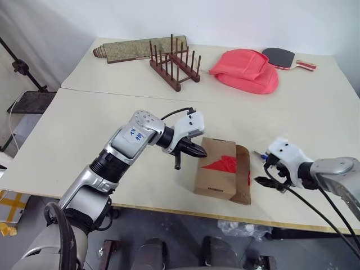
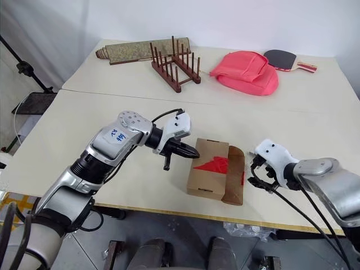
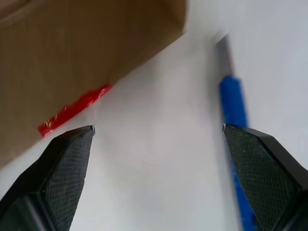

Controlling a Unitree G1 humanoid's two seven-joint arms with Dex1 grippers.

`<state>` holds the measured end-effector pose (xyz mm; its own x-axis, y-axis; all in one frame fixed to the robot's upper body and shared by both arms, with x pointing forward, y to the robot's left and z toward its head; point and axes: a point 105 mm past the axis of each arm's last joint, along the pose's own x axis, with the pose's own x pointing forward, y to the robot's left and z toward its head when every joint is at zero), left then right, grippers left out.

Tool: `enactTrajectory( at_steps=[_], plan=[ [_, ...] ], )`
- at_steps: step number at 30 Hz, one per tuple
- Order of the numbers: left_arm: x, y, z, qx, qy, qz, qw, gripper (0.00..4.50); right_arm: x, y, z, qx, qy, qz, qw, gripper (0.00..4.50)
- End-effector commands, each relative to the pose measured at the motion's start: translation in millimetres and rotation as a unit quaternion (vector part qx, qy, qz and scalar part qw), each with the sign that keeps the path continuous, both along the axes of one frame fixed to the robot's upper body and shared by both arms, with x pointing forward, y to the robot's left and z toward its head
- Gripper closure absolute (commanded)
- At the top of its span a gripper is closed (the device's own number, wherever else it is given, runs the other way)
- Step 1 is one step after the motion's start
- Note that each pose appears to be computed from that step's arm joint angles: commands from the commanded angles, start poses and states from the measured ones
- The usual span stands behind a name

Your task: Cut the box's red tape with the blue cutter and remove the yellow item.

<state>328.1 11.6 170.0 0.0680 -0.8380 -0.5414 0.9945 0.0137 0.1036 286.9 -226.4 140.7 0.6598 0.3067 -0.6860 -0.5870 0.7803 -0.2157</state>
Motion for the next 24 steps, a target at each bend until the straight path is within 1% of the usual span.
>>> enactTrajectory(
  at_steps=[1,3,6,8,11,16,19,24],
  plan=[
    [6,3,-6,0.014,0.0,0.022,1.0,4.5,0,0,33,0.12,-0.01,-0.031,0.992,0.05],
    [5,3,-7,0.015,0.0,0.021,1.0,4.5,-6,-1,33,0.181,0.033,-0.046,0.982,0.05],
    [5,3,-7,0.014,0.0,0.021,1.0,4.5,-9,1,28,0.229,0.084,-0.059,0.968,0.05],
    [4,3,-6,0.014,0.001,0.02,1.0,4.5,-10,10,24,0.274,0.115,-0.046,0.954,0.05],
    [4,3,-6,0.015,0.0,0.02,1.0,4.5,-6,16,11,0.317,0.157,-0.05,0.934,0.05],
    [3,4,-7,0.019,-0.001,0.019,1.0,4.5,8,20,-2,0.366,0.193,-0.072,0.908,0.05],
    [2,5,-7,0.021,-0.002,0.017,1.0,4.5,12,20,-9,0.372,0.208,-0.079,0.901,0.05],
    [2,7,-5,0.024,-0.003,0.019,1.0,4.5,15,35,-15,0.41,0.245,-0.055,0.877,0.05]
  ],
)
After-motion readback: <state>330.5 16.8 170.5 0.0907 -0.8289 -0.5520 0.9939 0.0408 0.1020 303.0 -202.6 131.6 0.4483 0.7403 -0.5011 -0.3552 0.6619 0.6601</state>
